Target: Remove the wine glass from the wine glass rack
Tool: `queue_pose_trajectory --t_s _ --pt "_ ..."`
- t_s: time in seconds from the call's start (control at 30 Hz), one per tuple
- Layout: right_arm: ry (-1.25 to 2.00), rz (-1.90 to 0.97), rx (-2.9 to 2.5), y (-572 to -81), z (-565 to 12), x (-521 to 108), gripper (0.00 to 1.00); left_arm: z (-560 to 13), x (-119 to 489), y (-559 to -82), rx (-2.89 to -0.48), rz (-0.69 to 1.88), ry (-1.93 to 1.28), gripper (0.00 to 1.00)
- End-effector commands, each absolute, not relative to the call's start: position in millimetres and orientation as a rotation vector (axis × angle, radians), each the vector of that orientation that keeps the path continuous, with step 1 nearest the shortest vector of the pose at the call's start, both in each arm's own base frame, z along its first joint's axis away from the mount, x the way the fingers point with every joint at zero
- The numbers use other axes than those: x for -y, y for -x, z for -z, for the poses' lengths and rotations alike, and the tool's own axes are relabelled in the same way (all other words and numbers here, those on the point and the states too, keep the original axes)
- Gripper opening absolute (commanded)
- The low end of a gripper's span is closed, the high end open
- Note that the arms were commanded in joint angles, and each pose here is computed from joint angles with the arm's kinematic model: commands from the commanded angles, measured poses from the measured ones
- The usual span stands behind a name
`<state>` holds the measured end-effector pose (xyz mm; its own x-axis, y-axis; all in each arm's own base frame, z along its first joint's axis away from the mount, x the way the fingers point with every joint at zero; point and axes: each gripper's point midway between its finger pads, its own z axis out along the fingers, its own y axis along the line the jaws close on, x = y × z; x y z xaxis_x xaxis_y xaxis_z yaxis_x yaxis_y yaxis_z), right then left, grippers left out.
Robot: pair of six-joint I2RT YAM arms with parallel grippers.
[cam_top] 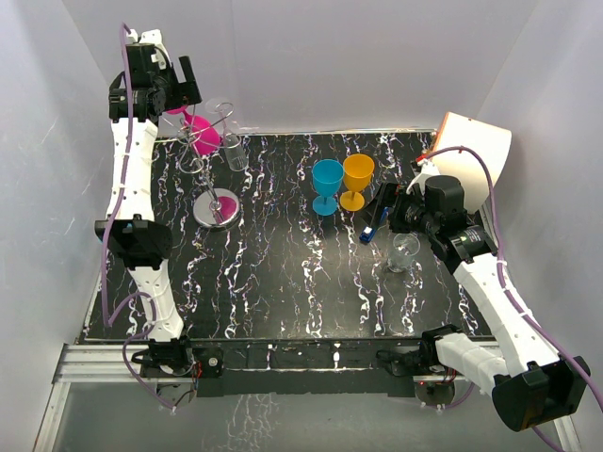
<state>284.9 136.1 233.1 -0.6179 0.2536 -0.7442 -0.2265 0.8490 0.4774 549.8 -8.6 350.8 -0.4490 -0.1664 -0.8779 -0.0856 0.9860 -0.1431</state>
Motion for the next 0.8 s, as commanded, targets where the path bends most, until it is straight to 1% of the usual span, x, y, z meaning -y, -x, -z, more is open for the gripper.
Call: queue_pose_trajectory --t_s 0.0,0.3,0.47,0.77 --pt "0.001 -0.711 -2.063 -292.7 -245.8 -142.1 0.98 -352.7 5.4 -538.7 -2.063 0.086 0.189 0.9" --pt "0.001 -0.722 -2.064 -293.3 -245.7 -143.7 0.98 -368.6 3.8 -532.5 -2.027 0.084 0.199 0.75" --pt "-0.001 -0.724 -2.065 -292.6 -245.4 -143.5 0.98 -379.6 5.0 -529.0 -2.0 0.097 0.2 0.68" --pt "-0.002 -0.726 -2.061 -290.5 -247.1 -143.3 0.99 -400.4 5.0 -520.9 -1.949 0.103 0.202 0.61"
